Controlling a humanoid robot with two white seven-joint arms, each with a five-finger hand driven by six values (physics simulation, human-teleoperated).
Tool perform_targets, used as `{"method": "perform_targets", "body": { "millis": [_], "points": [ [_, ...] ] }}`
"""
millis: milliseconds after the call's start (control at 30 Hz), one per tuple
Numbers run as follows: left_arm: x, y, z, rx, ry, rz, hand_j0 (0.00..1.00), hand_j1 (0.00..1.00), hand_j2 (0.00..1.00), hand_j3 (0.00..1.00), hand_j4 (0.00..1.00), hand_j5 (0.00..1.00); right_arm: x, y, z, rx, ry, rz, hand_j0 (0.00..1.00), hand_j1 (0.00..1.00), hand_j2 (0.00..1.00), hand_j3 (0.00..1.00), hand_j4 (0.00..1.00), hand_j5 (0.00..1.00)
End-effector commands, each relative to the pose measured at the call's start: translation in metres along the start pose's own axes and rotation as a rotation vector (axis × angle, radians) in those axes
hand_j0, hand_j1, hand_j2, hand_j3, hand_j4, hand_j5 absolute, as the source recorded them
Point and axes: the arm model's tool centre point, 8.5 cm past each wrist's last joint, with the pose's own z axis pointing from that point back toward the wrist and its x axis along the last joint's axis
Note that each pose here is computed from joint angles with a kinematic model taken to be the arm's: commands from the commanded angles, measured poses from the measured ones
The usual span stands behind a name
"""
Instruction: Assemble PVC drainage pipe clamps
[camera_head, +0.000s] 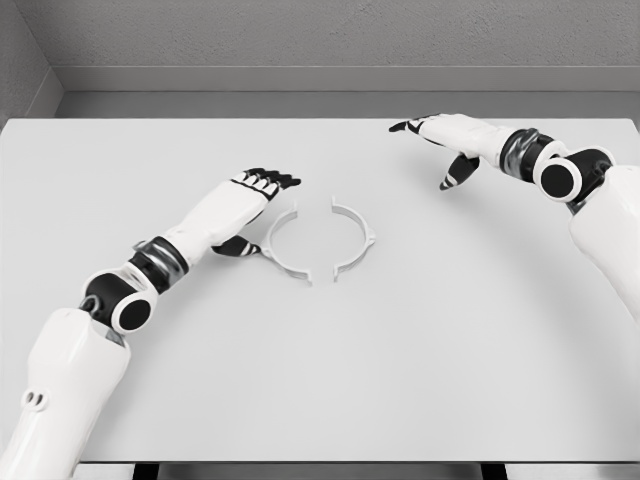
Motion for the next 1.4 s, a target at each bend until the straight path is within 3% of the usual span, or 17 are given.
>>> {"method": "perform_targets", "body": {
  "millis": [0,1367],
  "points": [
    [0.001,-0.001,-0.001,0.003,-0.002,0.008,1.0,1.0,1.0,1.0,1.0,1.0,0.0,-0.001,0.0,-0.003,0.0,-0.004,1.0,1.0,1.0,1.0,1.0,1.0],
    [0.024,0.001,-0.027,0.008,-0.054,0.014,1.0,1.0,1.0,1.0,1.0,1.0,0.0,0.001,0.0,-0.003,0.0,-0.007,1.0,1.0,1.0,1.0,1.0,1.0]
  ]
}}
